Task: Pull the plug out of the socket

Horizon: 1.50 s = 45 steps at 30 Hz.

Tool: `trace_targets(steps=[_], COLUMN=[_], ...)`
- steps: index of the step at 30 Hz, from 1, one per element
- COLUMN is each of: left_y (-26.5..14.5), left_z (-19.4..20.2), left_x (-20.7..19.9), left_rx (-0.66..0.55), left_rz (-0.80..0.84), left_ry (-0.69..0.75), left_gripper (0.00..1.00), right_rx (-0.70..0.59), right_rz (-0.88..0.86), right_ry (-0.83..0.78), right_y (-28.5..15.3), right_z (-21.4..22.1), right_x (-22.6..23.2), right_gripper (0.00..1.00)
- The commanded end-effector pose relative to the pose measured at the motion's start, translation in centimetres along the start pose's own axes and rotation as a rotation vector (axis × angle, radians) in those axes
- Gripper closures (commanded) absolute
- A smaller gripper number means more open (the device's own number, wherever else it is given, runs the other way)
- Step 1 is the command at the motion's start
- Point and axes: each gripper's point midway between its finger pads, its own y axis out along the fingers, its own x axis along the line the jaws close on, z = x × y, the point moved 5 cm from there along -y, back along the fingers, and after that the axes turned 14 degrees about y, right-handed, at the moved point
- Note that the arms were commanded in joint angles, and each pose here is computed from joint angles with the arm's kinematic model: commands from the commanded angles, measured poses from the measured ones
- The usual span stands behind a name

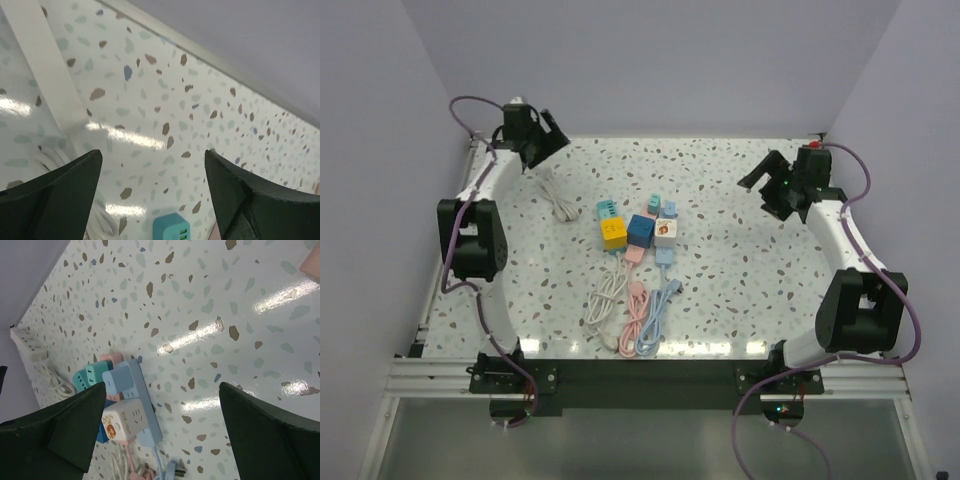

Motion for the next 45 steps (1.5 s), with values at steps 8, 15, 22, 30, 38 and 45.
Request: trace_targets(steps=[8, 15, 22, 30, 38, 45], left_y=[0.0, -1.5, 0.0, -1.1, -4.7, -4.2], left_z=[8.7, 10.6, 13.2, 10.6, 3.4, 1.6], left_x=[-0.1, 0.6, 1.6, 7.6, 13.5, 13.5], left_rx=[0.247, 0.224, 0.295, 0.311, 0.203, 0.222], left_rz=[-0.297, -0.397, -0.389, -0.446, -0.604, -0.506], left_ry=[0.204, 0.129, 0.108, 0.114, 0.167, 0.2], left_gripper=[0.11, 0.11, 0.47, 0.97, 0.97, 1.0], right_rx=[0.02, 0.045, 0.059, 0.077, 0.095, 0.116], right_rz=[-0.02, -0.006, -0.009, -0.02, -0.035, -0.057], right_ry=[-0.046, -0.042, -0.05, -0.049, -0.047, -0.084], right_y=[-1.8, -1.5, -1.6, -1.7, -1.3, -1.3], right_z=[0.7, 1.5, 1.7, 2.1, 2.4, 2.5], right_x=[0.4, -0.6, -0.7, -0.9, -0.8, -0.1], right_gripper=[0.01, 0.01, 0.03, 0.04, 0.05, 0.04])
